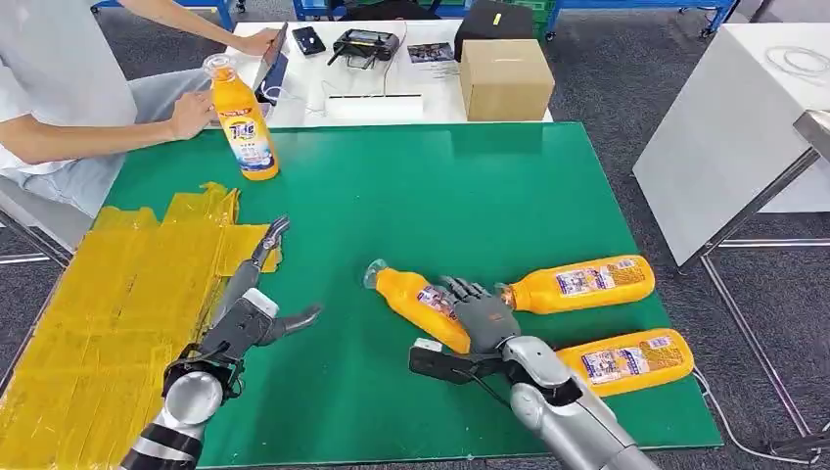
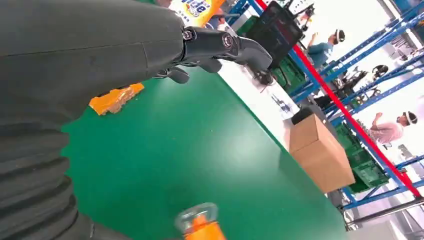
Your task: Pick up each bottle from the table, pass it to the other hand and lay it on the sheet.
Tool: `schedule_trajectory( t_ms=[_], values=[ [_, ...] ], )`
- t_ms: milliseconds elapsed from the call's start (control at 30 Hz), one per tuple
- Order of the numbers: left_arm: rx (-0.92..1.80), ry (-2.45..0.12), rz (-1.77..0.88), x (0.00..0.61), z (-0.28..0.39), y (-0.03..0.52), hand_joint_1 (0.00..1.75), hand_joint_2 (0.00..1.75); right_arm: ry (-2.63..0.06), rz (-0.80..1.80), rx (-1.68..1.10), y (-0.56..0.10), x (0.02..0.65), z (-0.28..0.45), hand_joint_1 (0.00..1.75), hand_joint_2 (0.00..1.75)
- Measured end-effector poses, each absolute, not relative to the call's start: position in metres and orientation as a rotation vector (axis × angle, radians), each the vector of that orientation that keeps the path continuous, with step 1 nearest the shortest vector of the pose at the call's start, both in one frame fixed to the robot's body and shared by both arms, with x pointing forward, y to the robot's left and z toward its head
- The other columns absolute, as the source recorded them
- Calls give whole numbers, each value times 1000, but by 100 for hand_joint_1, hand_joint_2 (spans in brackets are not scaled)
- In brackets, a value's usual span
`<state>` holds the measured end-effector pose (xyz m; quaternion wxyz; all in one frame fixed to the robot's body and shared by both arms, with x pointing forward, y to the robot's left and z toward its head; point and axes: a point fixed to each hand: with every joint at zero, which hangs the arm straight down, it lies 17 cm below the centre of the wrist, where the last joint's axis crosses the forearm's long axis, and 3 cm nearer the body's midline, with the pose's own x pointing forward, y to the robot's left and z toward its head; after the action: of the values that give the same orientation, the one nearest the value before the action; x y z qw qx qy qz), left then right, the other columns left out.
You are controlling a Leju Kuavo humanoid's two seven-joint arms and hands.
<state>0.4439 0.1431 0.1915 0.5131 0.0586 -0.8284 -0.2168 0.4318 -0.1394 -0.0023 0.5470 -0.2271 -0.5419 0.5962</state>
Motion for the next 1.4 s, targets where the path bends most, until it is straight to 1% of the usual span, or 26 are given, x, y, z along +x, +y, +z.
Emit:
schedule_trajectory(
  t_ms=[467,800,1067,1167,1267,1333,1367,1400],
  values=[
    [100,-2019,-507,451,204,135,0,175,-1157,1467,-531,-158,454,-24,0,175],
    [81,-2018,-507,452,202,130,0,175,-1143,1488,-451,-150,452,-32,0,175],
    [72,-2021,-510,451,203,127,0,175,-1139,1486,-441,-150,453,-32,0,175],
    [70,-2023,-510,451,203,127,0,175,-1141,1483,-406,-147,451,-33,0,175],
    [58,-2032,-507,453,206,125,0,175,-1144,1469,-312,-141,447,-34,2,175],
    [48,-2040,-504,455,209,124,0,175,-1139,1455,-252,-138,445,-35,21,175],
    [42,-2045,-507,456,210,122,0,175,-1137,1451,-243,-139,446,-35,72,175],
    [35,-2048,-507,456,211,120,0,175,-1133,1445,-234,-139,446,-35,127,175]
  ],
)
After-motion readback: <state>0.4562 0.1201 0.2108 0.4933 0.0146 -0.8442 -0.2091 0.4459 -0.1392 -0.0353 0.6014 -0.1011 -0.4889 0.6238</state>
